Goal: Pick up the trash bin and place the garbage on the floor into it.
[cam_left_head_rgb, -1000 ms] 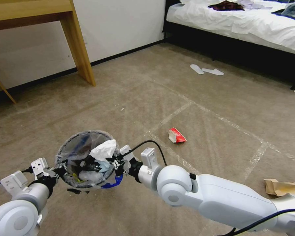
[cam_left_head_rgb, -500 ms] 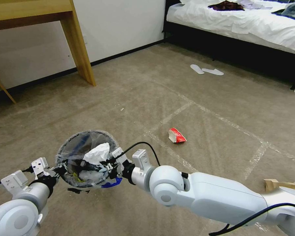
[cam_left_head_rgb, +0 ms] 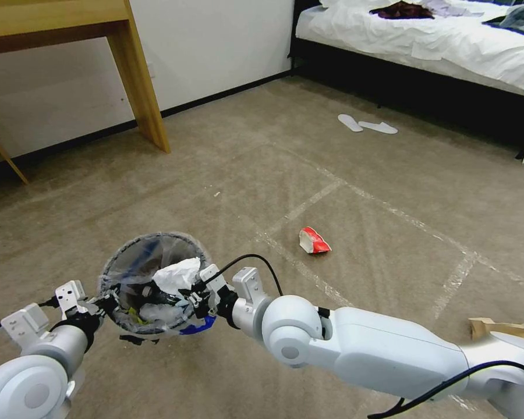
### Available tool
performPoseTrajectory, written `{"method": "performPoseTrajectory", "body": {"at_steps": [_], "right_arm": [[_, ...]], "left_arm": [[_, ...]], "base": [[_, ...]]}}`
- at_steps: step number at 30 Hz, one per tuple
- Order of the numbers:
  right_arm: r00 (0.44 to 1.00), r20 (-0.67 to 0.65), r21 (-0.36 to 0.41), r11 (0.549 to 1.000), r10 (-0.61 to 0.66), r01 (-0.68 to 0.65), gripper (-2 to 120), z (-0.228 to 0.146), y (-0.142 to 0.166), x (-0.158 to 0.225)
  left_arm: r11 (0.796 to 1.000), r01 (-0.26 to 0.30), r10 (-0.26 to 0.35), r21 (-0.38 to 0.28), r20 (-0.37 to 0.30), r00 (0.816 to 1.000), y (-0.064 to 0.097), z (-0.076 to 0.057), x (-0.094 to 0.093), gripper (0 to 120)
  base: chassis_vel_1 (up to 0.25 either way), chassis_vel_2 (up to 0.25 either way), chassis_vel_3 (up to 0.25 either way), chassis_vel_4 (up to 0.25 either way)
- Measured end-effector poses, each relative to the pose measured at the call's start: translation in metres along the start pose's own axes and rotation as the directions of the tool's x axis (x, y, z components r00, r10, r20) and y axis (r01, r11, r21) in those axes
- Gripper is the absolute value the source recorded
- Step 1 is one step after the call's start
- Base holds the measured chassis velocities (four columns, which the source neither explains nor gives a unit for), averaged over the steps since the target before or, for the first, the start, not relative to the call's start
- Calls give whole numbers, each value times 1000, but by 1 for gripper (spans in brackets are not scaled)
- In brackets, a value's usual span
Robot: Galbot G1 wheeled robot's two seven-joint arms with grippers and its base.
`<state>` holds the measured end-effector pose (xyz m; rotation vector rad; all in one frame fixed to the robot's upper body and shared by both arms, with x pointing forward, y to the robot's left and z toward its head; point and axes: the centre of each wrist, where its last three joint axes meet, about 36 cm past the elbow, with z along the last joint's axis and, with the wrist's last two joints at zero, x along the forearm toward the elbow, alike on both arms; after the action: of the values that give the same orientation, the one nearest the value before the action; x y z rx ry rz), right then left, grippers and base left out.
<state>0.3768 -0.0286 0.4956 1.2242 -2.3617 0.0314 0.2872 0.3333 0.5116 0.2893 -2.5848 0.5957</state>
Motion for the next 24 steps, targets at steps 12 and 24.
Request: {"method": "performPoseTrajectory", "body": {"at_steps": [12,24], "right_arm": [[1000,6,0,1000,-4,4,70,-4,2,2],[996,93,-12,1000,-13,14,100,-18,3,1]], "left_arm": [[1000,6,-6,4,0,1000,0,2,2,1],[1000,11,-11,7,7,1000,1,3,3,1]], "base": [[0,0,0,0],[0,0,0,0]]}}
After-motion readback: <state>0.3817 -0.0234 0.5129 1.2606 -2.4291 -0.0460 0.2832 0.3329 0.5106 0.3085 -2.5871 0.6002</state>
